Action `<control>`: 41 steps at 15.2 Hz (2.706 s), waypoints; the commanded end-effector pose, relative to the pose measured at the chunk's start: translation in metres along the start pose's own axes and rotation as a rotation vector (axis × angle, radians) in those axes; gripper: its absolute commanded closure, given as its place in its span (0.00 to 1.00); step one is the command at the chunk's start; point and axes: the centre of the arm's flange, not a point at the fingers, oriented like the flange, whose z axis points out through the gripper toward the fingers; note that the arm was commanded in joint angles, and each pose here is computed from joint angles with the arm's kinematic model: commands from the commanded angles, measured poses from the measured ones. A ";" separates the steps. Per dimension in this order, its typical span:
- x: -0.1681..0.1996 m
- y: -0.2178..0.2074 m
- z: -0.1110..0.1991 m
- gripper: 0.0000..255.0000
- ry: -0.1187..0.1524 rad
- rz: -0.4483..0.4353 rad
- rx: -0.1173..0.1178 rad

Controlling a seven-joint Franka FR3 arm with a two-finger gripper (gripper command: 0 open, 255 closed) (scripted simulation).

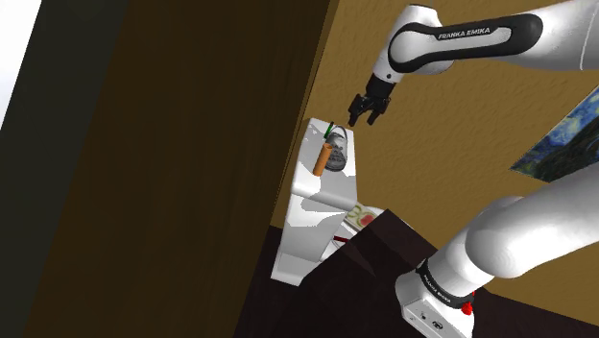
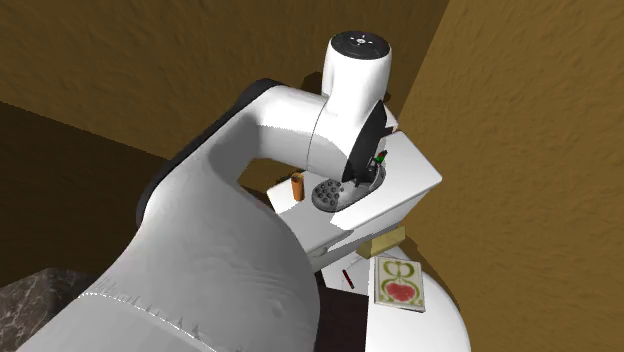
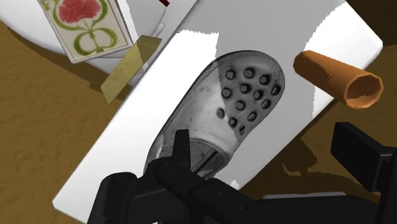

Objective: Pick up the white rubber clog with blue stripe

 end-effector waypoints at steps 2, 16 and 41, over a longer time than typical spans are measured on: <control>0.023 0.020 0.021 0.00 0.005 0.014 -0.016; 0.096 0.077 0.112 0.00 0.015 0.055 -0.063; 0.097 0.077 0.067 1.00 0.015 0.055 -0.063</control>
